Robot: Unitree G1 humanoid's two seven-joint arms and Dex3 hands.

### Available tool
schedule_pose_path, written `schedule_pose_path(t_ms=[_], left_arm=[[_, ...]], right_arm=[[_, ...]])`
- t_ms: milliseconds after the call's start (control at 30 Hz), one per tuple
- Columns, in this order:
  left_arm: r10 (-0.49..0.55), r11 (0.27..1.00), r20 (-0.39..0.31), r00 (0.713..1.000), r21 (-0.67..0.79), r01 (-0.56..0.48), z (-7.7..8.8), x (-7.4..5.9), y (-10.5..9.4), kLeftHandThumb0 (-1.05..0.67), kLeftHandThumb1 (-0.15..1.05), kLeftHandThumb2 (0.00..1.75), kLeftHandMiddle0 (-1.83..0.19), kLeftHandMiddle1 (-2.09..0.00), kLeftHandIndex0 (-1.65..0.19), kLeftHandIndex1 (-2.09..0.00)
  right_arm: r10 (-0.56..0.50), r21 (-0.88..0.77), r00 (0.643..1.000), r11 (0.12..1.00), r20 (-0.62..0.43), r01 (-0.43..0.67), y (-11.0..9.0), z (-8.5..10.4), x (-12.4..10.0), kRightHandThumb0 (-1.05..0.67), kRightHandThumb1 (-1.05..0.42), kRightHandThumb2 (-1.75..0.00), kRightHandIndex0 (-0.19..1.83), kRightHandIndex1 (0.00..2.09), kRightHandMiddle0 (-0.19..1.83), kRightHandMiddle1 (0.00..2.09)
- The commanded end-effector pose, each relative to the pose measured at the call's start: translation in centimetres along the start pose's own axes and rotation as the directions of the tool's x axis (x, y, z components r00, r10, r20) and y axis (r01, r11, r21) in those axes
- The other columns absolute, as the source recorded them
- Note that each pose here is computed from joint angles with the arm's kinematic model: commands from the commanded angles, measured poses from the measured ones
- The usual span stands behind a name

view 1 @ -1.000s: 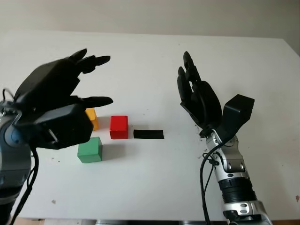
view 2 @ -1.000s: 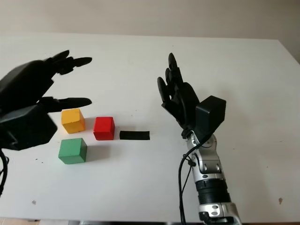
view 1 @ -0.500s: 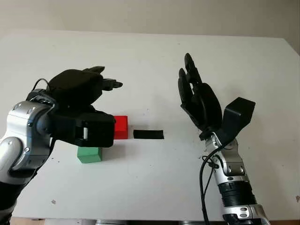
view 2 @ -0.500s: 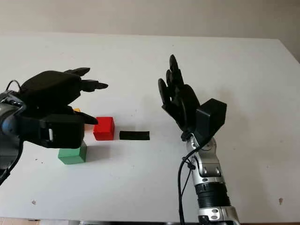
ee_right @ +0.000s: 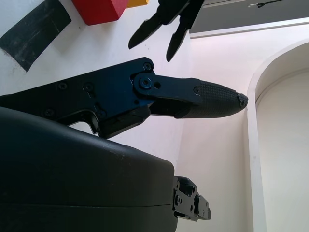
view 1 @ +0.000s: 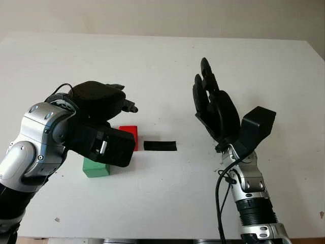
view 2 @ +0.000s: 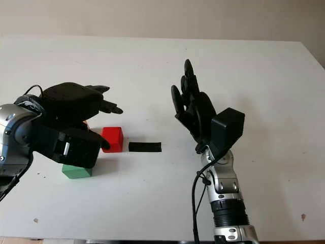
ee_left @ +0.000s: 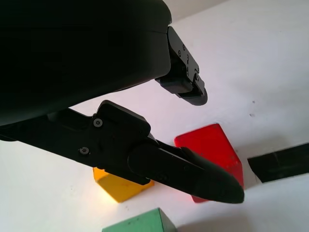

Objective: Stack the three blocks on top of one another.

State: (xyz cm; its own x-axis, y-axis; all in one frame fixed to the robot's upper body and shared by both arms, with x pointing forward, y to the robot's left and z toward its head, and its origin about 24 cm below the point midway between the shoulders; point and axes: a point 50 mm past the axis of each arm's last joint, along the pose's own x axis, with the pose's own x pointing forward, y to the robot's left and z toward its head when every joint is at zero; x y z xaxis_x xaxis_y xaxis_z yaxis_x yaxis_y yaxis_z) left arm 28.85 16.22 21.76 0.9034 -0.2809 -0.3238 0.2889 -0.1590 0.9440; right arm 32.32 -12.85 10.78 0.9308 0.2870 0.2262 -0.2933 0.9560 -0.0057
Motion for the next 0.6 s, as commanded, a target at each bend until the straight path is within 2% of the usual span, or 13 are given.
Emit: schedule_pose_path(t_ms=[0, 200, 300, 433, 467, 533, 567], left_arm=[[-0.007, 1.0, 0.015, 1.0, -0.01, 0.008, 0.3, -0.3, -0.1, -1.01, 1.05, 0.06, -0.05, -0.05, -0.42, -0.11], [0.014, 0.999, -0.002, 1.0, 0.036, -0.014, 0.8, -0.9, -0.6, -0.99, 1.05, 0.08, -0.05, -0.05, -0.43, -0.12], [0.038, 0.996, -0.044, 0.998, 0.082, -0.034, 1.2, -0.9, -1.2, -0.96, 1.05, 0.11, -0.03, -0.05, -0.44, -0.12], [0.089, 0.993, -0.096, 0.991, 0.085, -0.08, 1.5, -0.5, -2.3, -0.88, 1.04, 0.08, -0.07, -0.06, -0.54, -0.2], [0.108, 0.991, -0.104, 0.989, 0.095, -0.099, 1.6, -0.3, -2.6, -0.87, 1.04, 0.07, -0.08, -0.06, -0.52, -0.3], [0.135, 0.986, -0.114, 0.984, 0.116, -0.122, 1.6, -0.1, -2.9, -0.85, 1.05, 0.07, -0.11, -0.06, -0.3, -0.79], [0.143, 0.984, -0.118, 0.983, 0.125, -0.128, 1.6, -0.1, -3.0, -0.85, 1.05, 0.07, -0.12, -0.06, -0.23, -0.89]], right_arm=[[0.003, -0.007, 1.0, 1.0, 0.024, -0.003, 0.1, 0.4, 0.2, -0.75, -1.05, -0.54, -0.19, 0.0, -0.19, 0.0], [0.002, 0.001, 1.0, 1.0, 0.018, -0.002, 0.2, 0.4, 0.1, -0.75, -1.05, -0.54, -0.19, 0.0, -0.19, 0.0], [0.001, 0.003, 1.0, 1.0, 0.018, -0.001, 0.1, 0.3, 0.1, -0.75, -1.05, -0.54, -0.19, 0.0, -0.19, 0.0], [0.003, 0.015, 1.0, 1.0, 0.011, -0.003, 0.1, 0.3, 0.0, -0.76, -1.05, -0.52, -0.19, 0.0, -0.19, 0.0], [0.003, 0.017, 1.0, 1.0, 0.01, -0.004, 0.1, 0.2, 0.0, -0.75, -1.05, -0.53, -0.19, 0.0, -0.19, 0.0], [0.004, 0.02, 1.0, 1.0, 0.009, -0.004, 0.1, 0.2, -0.1, -0.75, -1.05, -0.52, -0.19, 0.0, -0.19, 0.0], [0.004, 0.022, 1.0, 1.0, 0.008, -0.004, 0.1, 0.2, -0.1, -0.75, -1.05, -0.52, -0.19, 0.0, -0.19, 0.0]])
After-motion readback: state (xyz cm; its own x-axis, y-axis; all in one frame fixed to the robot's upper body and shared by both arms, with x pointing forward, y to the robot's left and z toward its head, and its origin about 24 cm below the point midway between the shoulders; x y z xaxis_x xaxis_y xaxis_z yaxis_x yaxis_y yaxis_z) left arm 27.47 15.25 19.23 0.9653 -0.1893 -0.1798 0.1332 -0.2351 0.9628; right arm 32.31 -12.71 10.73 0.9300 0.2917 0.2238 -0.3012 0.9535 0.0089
